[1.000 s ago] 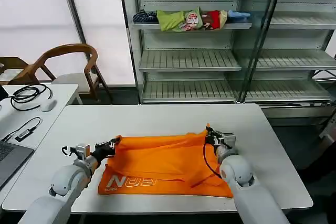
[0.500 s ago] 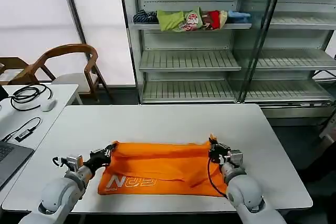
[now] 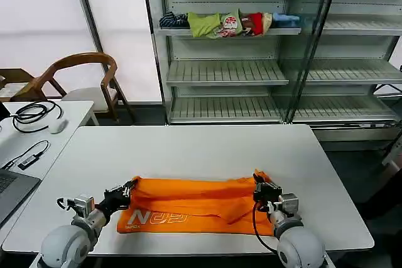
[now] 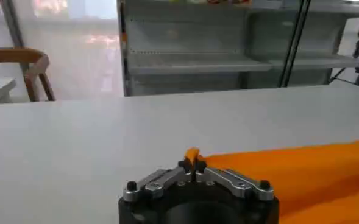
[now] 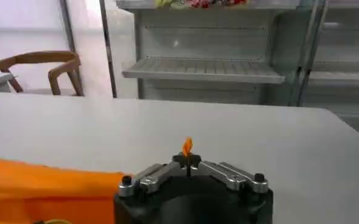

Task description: Fold and organize the clothes.

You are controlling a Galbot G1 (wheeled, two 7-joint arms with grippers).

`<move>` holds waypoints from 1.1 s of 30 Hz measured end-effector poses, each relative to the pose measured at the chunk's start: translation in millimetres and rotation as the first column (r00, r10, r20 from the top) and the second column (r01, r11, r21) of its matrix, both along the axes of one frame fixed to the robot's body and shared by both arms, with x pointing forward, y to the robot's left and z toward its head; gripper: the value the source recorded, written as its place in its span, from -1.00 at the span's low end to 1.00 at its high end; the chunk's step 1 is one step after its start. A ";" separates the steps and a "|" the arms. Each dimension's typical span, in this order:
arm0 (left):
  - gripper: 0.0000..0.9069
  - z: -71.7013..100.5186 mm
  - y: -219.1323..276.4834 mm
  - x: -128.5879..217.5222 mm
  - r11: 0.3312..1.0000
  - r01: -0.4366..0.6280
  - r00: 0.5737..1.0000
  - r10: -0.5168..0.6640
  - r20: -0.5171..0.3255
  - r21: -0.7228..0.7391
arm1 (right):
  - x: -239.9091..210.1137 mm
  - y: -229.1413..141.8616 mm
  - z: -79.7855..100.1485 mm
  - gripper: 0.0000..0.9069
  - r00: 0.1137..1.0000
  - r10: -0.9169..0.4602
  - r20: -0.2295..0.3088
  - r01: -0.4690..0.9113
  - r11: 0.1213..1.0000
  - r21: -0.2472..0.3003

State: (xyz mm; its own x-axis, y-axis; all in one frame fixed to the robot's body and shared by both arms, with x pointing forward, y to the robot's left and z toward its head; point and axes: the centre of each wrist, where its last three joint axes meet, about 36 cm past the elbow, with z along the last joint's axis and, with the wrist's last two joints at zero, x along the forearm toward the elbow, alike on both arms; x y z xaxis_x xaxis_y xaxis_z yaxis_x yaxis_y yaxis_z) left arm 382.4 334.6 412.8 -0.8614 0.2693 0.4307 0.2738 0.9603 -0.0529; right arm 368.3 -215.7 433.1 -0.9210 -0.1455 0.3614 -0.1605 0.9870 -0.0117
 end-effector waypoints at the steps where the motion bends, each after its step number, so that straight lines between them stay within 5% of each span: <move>1: -0.93 -0.6 0.1 -1.7 1.000 0.000 1.000 0.000 -0.002 0.001 | -2.5 0.7 0.2 -1.00 1.000 0.002 -0.001 -0.002 1.000 0.001; 26: -0.91 -10.8 -2.9 -12.0 1.000 0.009 1.000 -0.009 -0.014 0.026 | -29.3 3.0 -9.8 -1.00 0.999 -0.004 -0.039 0.003 1.000 -0.026; 27: -0.24 -11.4 -3.3 -11.8 1.000 0.010 1.000 -0.009 -0.015 0.028 | -29.2 3.0 -10.3 -1.00 0.999 -0.005 -0.040 0.004 1.000 -0.027; 28: 1.00 -12.3 -3.7 -11.6 0.999 0.011 1.000 -0.010 -0.016 0.031 | -29.2 3.2 -11.1 0.78 0.999 -0.005 -0.040 0.004 1.000 -0.028; 29: 1.00 -13.2 -3.9 -11.4 0.999 0.011 1.000 -0.010 -0.017 0.033 | -29.5 3.4 -12.3 1.00 0.999 -0.004 -0.043 0.002 1.000 -0.031; 33: 1.00 -14.2 -3.7 -11.2 0.999 0.010 1.000 -0.008 -0.022 0.053 | -31.3 2.8 -14.3 1.00 0.999 -0.002 -0.049 0.000 0.999 -0.035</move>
